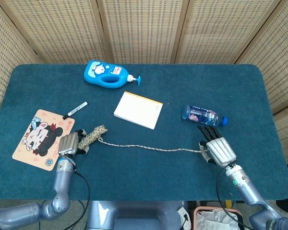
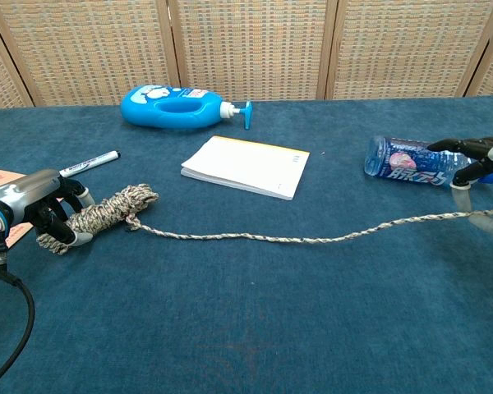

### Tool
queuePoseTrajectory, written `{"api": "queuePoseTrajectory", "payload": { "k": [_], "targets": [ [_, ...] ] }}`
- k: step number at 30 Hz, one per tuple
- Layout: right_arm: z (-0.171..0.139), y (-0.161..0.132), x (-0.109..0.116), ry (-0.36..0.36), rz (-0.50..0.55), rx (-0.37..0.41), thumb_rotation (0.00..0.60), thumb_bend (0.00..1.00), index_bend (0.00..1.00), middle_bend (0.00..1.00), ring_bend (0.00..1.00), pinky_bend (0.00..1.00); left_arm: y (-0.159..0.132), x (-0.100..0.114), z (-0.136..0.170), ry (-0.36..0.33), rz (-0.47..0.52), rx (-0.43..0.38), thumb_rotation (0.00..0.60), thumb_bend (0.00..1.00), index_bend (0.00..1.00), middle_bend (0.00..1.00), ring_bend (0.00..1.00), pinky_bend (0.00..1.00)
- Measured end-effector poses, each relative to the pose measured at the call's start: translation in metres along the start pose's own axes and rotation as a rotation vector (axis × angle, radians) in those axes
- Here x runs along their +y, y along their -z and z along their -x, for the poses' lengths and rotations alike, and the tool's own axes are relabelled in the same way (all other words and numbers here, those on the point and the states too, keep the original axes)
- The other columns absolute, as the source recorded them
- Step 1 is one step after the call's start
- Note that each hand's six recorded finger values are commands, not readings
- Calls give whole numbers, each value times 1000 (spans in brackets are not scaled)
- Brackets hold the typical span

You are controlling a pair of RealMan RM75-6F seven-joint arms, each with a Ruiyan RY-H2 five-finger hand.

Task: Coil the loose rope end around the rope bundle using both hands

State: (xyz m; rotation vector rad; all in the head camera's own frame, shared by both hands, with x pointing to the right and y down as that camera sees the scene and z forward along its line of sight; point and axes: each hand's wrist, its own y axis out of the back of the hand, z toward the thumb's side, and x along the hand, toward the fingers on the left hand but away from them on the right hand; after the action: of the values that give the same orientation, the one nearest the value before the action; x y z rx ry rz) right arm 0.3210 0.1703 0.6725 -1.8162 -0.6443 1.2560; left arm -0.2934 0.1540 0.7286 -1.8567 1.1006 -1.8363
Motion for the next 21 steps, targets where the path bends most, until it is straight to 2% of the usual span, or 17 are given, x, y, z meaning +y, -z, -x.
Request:
{"api": "queuePoseTrajectory", "payload": {
  "k": [4, 8, 10, 15, 21],
  "targets": [
    [0, 0, 0, 0, -1, 1, 600, 450, 644, 0, 0, 0, -1, -1, -1, 5, 5, 5, 600, 352, 355, 348, 359, 554],
    [0, 0, 1, 1, -1, 1, 600, 450, 644, 0, 0, 0, -2, 0, -4, -6, 5, 3, 600, 485, 508, 447, 450, 639],
    [0, 0, 1, 2, 0, 1, 600, 450, 644, 0, 0, 0, -2, 2, -4, -16, 6, 2, 600, 536, 552, 479, 473, 662],
    [0, 0, 2, 6, 1, 2, 600, 450, 644, 0, 0, 0, -1, 9, -5, -43, 1, -6, 600, 631, 563, 488, 481, 669],
    [-1, -1, 4, 14, -1, 6, 600, 450, 644, 0, 0, 0, -2, 27, -6, -93, -27, -64, 600, 671, 580, 501, 487, 670]
  ]
}}
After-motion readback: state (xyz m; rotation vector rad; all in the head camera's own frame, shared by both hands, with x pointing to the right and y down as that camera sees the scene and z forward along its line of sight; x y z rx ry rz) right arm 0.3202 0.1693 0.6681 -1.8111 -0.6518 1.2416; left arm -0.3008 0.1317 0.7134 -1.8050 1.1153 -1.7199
